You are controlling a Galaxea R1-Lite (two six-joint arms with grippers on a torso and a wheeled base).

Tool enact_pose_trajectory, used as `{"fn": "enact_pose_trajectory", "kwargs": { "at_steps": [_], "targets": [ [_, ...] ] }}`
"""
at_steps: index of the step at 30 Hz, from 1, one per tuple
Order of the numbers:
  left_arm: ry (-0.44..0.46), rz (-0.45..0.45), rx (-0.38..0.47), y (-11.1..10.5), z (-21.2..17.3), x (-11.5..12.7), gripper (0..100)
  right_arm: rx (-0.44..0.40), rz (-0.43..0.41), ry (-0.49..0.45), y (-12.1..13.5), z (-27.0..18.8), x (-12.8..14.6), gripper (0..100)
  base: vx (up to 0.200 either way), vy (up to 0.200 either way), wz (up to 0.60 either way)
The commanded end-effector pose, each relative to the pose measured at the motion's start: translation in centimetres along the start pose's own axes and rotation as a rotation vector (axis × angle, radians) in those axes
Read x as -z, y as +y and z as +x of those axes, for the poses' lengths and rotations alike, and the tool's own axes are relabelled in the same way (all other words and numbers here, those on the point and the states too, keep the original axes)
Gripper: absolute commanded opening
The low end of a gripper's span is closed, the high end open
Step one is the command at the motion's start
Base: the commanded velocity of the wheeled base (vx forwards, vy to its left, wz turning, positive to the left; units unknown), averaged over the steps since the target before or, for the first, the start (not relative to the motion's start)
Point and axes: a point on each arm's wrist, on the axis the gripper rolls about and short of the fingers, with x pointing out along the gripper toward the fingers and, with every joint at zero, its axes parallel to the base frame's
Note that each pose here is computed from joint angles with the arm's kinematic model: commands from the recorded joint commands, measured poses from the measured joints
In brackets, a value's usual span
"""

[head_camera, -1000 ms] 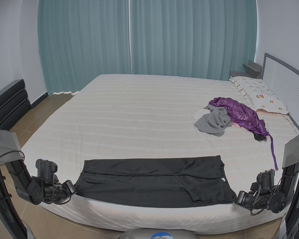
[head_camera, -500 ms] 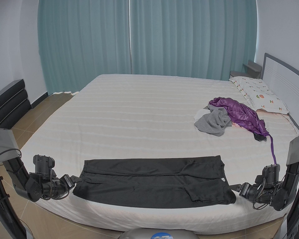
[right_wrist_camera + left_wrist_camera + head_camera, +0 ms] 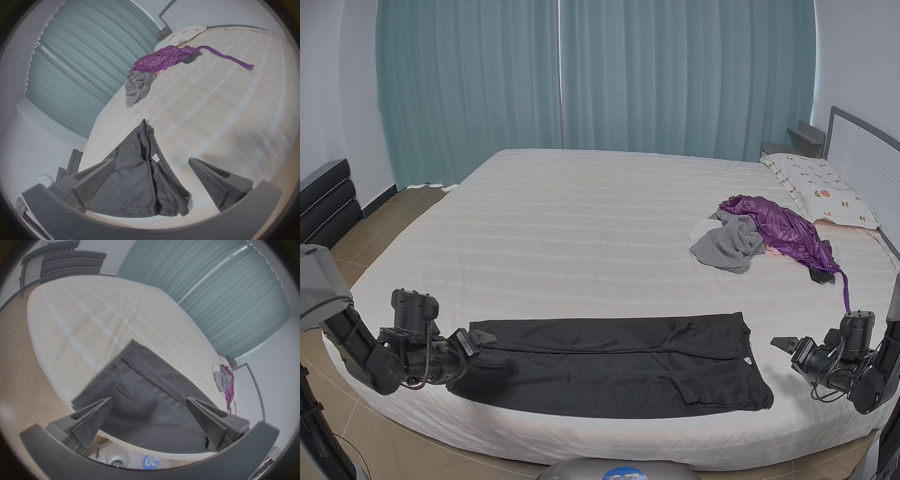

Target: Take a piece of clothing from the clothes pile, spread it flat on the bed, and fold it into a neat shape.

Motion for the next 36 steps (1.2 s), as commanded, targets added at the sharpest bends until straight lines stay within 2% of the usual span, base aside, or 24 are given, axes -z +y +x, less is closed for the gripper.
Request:
{"fn": "enact_pose_trajectory", "kwargs": {
  "at_steps": [1, 9, 18, 32, 36],
  "targets": [
    [0.087, 0.009, -0.013, -1.4, 2.4, 1.8, 100, -0.011, 0.010, 0.005, 0.0, 0.2, -0.1, 100, 0.000, 0.000, 0.00],
    [0.133, 0.017, -0.047, -1.9, 4.3, 1.9, 100, -0.007, 0.012, 0.016, -0.1, 0.4, 0.0, 100, 0.000, 0.000, 0.00],
    [0.061, -0.039, -0.061, -1.6, 6.9, -1.6, 100, -0.007, 0.010, 0.021, -0.1, 0.5, 0.2, 100, 0.000, 0.000, 0.00],
    [0.002, -0.073, -0.064, -1.0, 8.0, -3.8, 100, -0.007, 0.009, 0.027, -0.1, 0.5, 0.3, 100, 0.000, 0.000, 0.00],
    [-0.021, -0.103, -0.085, 0.2, 7.7, -4.8, 100, -0.018, 0.007, 0.023, 0.1, 0.4, 0.2, 100, 0.000, 0.000, 0.00]
  ]
}}
